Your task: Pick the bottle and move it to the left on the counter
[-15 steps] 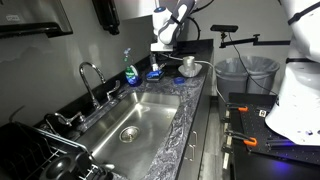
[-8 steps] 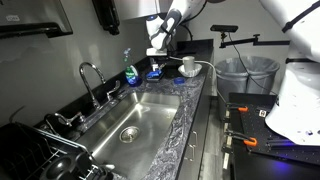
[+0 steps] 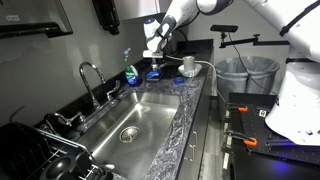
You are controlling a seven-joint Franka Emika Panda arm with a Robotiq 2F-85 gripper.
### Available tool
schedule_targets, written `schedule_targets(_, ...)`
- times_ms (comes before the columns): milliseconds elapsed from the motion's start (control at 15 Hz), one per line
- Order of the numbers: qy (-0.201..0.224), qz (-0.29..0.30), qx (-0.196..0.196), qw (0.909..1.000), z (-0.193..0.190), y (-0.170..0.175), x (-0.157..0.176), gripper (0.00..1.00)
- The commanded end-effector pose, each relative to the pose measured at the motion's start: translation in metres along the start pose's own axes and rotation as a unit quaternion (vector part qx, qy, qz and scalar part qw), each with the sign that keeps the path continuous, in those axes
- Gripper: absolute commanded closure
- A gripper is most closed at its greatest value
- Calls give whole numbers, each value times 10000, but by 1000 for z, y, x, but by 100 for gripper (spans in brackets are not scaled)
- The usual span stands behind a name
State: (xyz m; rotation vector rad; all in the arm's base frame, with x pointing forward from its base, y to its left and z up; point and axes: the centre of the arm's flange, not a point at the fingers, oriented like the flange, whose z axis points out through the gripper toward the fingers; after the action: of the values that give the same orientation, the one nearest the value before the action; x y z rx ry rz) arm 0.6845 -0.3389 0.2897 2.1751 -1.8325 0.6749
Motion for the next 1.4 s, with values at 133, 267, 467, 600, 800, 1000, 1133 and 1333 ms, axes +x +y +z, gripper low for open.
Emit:
schedule_targets(133,37,48,0,10000,20,-25,10,0)
schedule_targets(267,54,58,-35,10000,29,-28,11,0)
schedule_targets(467,63,45,-99,9999,41,-30,11,0)
schedule_targets(600,66,38,-117,9999,46,-32,11,0)
schedule_targets(800,96,1,-111,9999,49,-35,7,0)
schedule_targets(1000,113,-44,-85,9999,50,-36,5,26)
schedule_targets(1133,110,-77,-39,9999,46,-36,4,42)
schedule_targets(1333,94,-106,2,9999,34,-34,5,65)
